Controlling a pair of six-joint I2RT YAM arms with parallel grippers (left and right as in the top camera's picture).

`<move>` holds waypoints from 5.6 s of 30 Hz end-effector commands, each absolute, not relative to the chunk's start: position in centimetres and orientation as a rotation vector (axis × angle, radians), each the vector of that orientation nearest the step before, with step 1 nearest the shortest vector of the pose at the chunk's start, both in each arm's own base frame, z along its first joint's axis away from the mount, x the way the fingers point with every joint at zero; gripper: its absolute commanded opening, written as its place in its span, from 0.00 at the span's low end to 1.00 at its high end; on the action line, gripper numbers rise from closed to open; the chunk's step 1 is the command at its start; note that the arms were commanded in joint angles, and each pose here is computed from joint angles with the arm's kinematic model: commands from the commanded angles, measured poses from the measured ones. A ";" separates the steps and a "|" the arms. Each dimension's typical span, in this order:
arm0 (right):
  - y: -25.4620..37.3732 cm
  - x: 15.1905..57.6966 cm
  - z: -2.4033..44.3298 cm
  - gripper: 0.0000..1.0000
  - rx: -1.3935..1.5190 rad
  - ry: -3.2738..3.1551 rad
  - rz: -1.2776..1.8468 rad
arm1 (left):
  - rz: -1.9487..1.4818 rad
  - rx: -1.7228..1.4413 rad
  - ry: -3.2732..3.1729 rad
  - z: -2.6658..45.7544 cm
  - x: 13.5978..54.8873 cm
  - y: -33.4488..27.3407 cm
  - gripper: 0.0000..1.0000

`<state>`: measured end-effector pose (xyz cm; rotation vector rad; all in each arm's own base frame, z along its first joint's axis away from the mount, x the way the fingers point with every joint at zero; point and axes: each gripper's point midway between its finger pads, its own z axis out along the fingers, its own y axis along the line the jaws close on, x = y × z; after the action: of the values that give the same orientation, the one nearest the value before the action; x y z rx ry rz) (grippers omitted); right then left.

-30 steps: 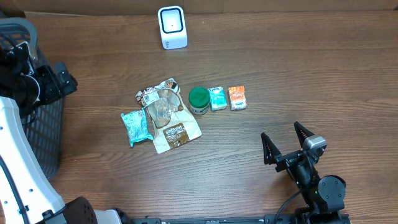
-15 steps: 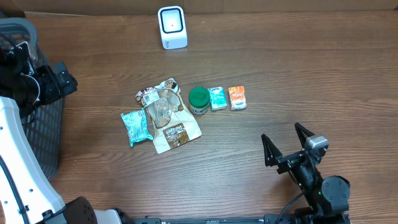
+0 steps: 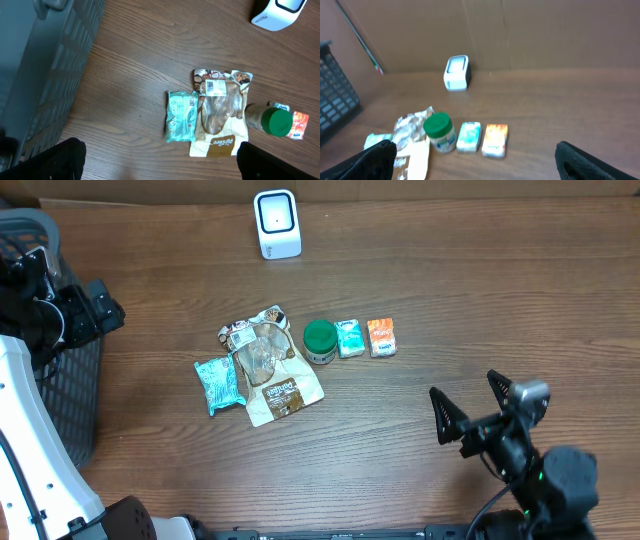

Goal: Scan the item barcode

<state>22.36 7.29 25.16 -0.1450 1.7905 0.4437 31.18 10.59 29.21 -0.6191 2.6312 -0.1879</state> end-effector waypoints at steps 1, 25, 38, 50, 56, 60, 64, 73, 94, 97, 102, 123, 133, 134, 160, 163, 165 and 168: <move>8.0 23.2 27.8 1.00 -0.166 1.836 0.476 | -0.196 -0.570 2.627 29.6 31.5 10.5 1.00; 15.7 35.0 23.2 0.44 -0.142 2.404 0.987 | -0.196 -0.570 2.627 29.6 31.5 10.5 1.00; 16.3 39.2 14.7 0.10 0.246 2.588 0.718 | -0.196 -0.570 2.627 29.6 31.5 10.5 1.00; 17.3 40.5 8.5 0.04 0.410 2.659 0.537 | -0.195 -0.571 2.627 29.6 31.5 10.5 1.00; 18.0 40.2 6.1 0.04 0.414 2.721 0.568 | -0.196 -0.570 2.627 29.6 31.5 10.5 1.00; 18.1 40.0 5.4 0.04 0.417 2.741 0.570 | -0.196 -0.570 2.627 29.6 31.5 10.5 1.00; 18.1 39.8 4.9 0.04 0.418 2.748 0.570 | -0.195 -0.571 2.627 29.6 31.5 10.5 1.00; 18.6 39.3 4.4 0.04 0.400 2.757 0.574 | -0.196 -0.570 2.627 29.6 31.5 10.5 0.99; 18.4 38.7 2.6 0.04 0.399 2.747 0.556 | -0.196 -0.570 2.627 29.6 31.5 10.5 0.99; 18.4 38.8 2.6 0.04 0.399 2.745 0.555 | -0.196 -0.570 2.627 29.6 31.5 10.5 1.00; 18.3 38.6 1.9 0.04 0.454 2.757 0.554 | -0.196 -0.570 2.627 29.6 31.5 10.5 0.99; 14.6 37.7 0.2 0.04 0.745 2.836 0.523 | -0.196 -0.570 2.627 29.6 31.5 10.5 1.00; 9.5 43.8 2.4 0.04 0.542 2.639 0.523 | -0.196 -0.570 2.627 29.6 31.5 10.5 1.00; 9.5 44.5 2.8 0.04 0.521 2.608 0.538 | -0.196 -0.570 2.627 29.6 31.5 10.5 1.00; 11.3 47.0 8.6 0.28 0.295 2.585 0.583 | -0.196 -0.570 2.627 29.6 31.5 10.5 0.99; 11.3 46.8 7.7 0.36 0.279 2.608 0.500 | -0.195 -0.570 2.627 29.6 31.5 10.5 0.99; 11.7 46.5 6.8 0.37 0.273 2.633 0.492 | -0.196 -0.570 2.627 29.6 31.5 10.5 1.00; 12.2 46.0 5.5 0.37 0.307 2.672 0.496 | -0.196 -0.570 2.627 29.6 31.5 10.5 1.00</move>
<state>45.82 11.94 6.75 0.2959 2.6463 0.5278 31.19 10.60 29.20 -0.5994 2.6350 -0.1834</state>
